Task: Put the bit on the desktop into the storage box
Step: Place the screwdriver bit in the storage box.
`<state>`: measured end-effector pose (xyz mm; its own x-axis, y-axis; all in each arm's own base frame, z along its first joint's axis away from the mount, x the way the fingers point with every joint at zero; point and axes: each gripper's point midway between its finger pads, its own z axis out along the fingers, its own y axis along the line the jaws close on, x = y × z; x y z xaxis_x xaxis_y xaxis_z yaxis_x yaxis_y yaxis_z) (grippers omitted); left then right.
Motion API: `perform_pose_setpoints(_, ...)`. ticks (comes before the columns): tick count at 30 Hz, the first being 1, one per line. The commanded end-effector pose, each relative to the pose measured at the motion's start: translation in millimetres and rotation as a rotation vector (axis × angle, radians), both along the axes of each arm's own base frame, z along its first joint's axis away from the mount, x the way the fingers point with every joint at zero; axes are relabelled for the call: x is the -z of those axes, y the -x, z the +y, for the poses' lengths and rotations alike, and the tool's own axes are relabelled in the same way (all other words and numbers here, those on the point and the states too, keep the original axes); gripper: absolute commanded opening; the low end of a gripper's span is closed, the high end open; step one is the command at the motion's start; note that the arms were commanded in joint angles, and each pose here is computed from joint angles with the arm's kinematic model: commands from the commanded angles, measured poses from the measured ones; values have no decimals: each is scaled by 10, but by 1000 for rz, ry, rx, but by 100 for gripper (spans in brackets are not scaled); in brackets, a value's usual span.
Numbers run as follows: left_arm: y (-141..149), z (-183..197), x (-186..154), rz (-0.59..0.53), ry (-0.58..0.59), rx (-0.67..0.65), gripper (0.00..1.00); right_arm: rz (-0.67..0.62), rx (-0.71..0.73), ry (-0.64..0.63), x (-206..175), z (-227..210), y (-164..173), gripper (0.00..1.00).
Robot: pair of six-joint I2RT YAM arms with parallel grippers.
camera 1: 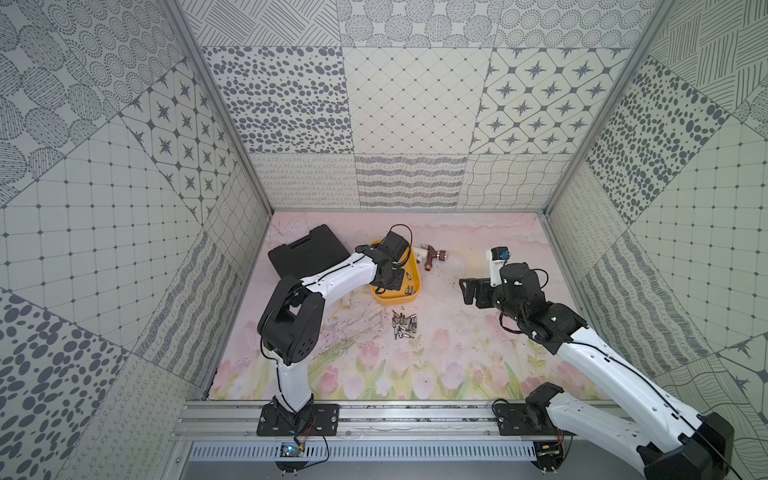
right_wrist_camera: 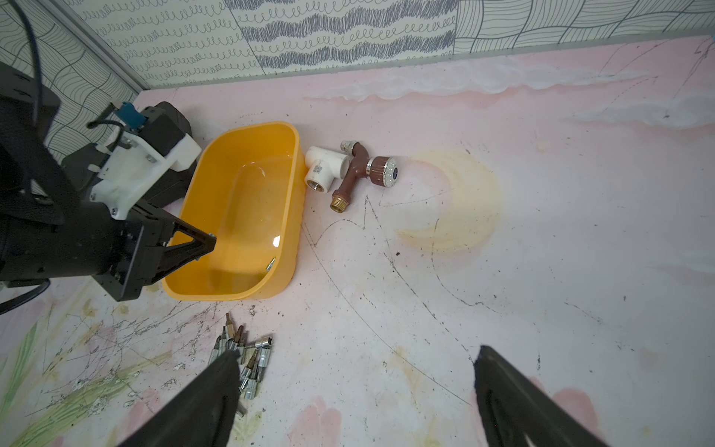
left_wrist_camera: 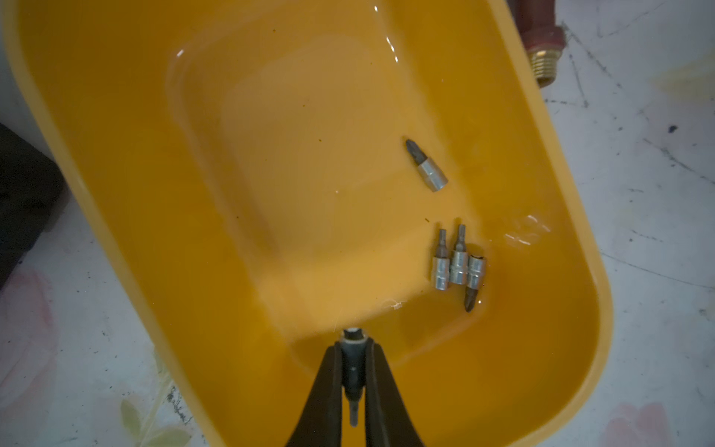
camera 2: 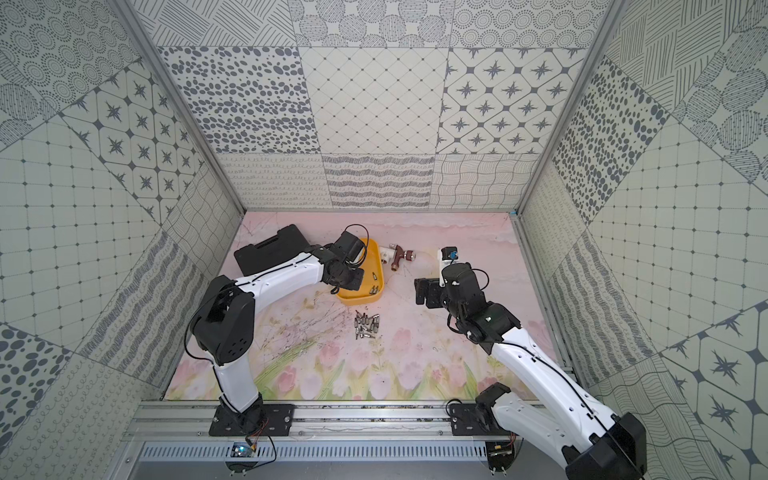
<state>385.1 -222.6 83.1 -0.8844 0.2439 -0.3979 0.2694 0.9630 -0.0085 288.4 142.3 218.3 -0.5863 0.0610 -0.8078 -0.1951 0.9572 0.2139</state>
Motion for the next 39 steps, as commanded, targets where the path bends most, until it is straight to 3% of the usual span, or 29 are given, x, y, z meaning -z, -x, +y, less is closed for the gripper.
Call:
perform_pose_setpoints(1,9,52,182,62,-18,0,0,-35,20,-25,-68,-25,-29,97)
perform_pose_setpoints(21,13,62,427,115,-26,-15,1,-31,20,-32,-55,-32,-21,97)
perform_pose_setpoints(33,5,74,365,94,-24,-15,15,-32,18,-33,-68,-29,-27,97)
perform_pose_setpoints(39,0,72,289,81,-15,-18,30,-31,18,-35,-72,-25,-34,97)
